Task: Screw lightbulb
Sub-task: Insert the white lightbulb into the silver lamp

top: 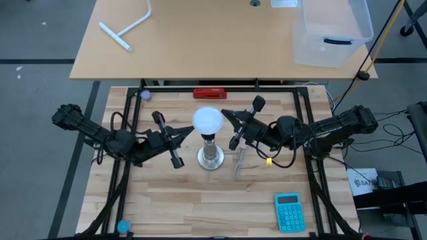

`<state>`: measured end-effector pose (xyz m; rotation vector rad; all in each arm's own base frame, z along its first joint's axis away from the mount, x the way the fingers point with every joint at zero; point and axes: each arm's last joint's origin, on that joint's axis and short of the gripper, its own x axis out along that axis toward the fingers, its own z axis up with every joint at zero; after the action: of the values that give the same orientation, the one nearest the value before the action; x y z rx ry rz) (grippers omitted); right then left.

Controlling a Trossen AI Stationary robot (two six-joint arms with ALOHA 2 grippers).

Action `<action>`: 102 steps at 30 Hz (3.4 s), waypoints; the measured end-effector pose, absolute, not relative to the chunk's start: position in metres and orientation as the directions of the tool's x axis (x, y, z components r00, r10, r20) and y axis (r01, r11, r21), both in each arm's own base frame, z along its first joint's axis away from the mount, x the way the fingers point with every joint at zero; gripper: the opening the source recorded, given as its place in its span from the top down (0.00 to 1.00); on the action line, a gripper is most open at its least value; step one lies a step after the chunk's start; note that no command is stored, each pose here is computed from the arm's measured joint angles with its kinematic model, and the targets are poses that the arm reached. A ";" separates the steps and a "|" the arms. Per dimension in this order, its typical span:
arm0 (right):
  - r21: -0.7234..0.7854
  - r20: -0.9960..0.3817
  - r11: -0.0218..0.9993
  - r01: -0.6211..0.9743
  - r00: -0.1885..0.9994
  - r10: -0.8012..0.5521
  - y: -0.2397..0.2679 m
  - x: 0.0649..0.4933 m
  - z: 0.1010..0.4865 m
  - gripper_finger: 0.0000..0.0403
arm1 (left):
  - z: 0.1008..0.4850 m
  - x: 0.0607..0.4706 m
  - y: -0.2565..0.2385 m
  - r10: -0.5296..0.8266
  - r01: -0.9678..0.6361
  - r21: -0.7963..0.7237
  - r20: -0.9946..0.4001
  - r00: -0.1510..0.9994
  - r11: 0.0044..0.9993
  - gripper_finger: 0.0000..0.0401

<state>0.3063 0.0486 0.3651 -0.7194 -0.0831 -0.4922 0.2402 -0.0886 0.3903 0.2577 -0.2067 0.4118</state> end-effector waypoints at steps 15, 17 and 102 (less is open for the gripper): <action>-0.622 0.238 0.676 0.394 0.919 -0.316 0.068 0.303 0.366 1.00 | 0.389 0.244 -0.070 0.517 -0.554 0.187 0.213 0.829 0.811 1.00; -0.634 0.227 0.682 0.366 0.930 -0.288 0.072 0.303 0.364 1.00 | 0.387 0.246 -0.067 0.543 -0.575 0.181 0.198 0.816 0.798 1.00; -0.624 0.247 0.598 0.503 0.853 -0.459 0.061 0.301 0.368 1.00 | 0.396 0.238 -0.096 0.355 -0.423 0.190 0.310 0.882 0.886 1.00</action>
<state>0.3012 0.0611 0.3678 -0.7432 -0.0633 -0.5582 0.2379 -0.0958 0.3957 0.2577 -0.2723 0.4097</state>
